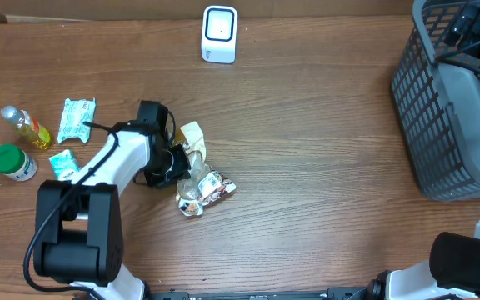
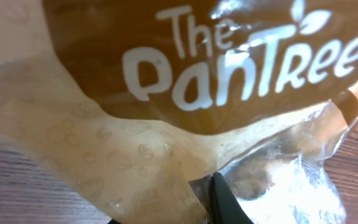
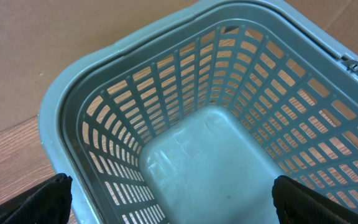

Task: Scan the item barcode
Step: 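Lift the bread bag up to the white scanner with left gripper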

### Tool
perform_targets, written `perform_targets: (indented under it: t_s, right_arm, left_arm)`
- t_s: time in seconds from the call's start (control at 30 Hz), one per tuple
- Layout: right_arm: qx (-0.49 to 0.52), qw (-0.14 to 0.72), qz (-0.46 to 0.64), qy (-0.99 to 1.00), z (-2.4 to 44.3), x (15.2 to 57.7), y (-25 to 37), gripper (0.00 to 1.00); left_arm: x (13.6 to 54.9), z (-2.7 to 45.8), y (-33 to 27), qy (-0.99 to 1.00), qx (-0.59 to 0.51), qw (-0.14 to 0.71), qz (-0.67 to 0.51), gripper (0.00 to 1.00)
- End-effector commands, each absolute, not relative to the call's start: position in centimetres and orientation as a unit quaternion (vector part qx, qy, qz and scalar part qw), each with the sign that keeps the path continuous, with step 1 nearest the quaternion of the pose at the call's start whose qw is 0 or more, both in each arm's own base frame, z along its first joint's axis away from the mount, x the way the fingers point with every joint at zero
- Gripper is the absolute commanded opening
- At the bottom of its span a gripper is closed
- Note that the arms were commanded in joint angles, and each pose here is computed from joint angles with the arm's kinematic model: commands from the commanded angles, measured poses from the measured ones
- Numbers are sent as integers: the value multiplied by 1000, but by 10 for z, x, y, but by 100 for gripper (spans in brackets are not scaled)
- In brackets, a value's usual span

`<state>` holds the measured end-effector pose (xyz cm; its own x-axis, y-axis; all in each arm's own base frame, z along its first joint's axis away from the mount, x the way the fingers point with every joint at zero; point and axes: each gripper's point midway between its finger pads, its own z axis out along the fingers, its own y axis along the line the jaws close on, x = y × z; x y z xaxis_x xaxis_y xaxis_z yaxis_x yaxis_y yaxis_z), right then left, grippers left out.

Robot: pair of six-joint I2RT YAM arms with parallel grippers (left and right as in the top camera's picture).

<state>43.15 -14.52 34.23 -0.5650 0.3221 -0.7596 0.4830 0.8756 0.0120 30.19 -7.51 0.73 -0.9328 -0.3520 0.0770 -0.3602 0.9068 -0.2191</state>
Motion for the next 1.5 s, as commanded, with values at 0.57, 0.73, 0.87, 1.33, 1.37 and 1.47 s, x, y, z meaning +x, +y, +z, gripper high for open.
perform_targets:
  t_s: [0.57, 0.73, 0.87, 1.33, 1.37, 1.47]
  right_arm:
    - [233, 420, -103, 871, 354, 430, -147, 100]
    - [233, 420, -103, 871, 355, 430, -147, 100]
    - [233, 420, -103, 871, 355, 430, -147, 100]
    - [233, 420, -103, 871, 354, 430, -147, 100]
    - [233, 420, -103, 871, 354, 430, -147, 100]
    - [233, 420, -103, 871, 354, 430, -147, 100]
  left_arm:
    - [483, 250, -50, -918, 106, -378, -51, 4]
    - [513, 291, -63, -861, 79, -482, -139, 4]
    - [536, 310, -84, -826, 30, -534, -180, 4]
    - [617, 274, -129, -687, -200, -543, -439, 4]
    - [622, 269, -133, -675, -217, -543, -451, 4]
    - [635, 256, -149, -627, -268, -551, -481, 4]
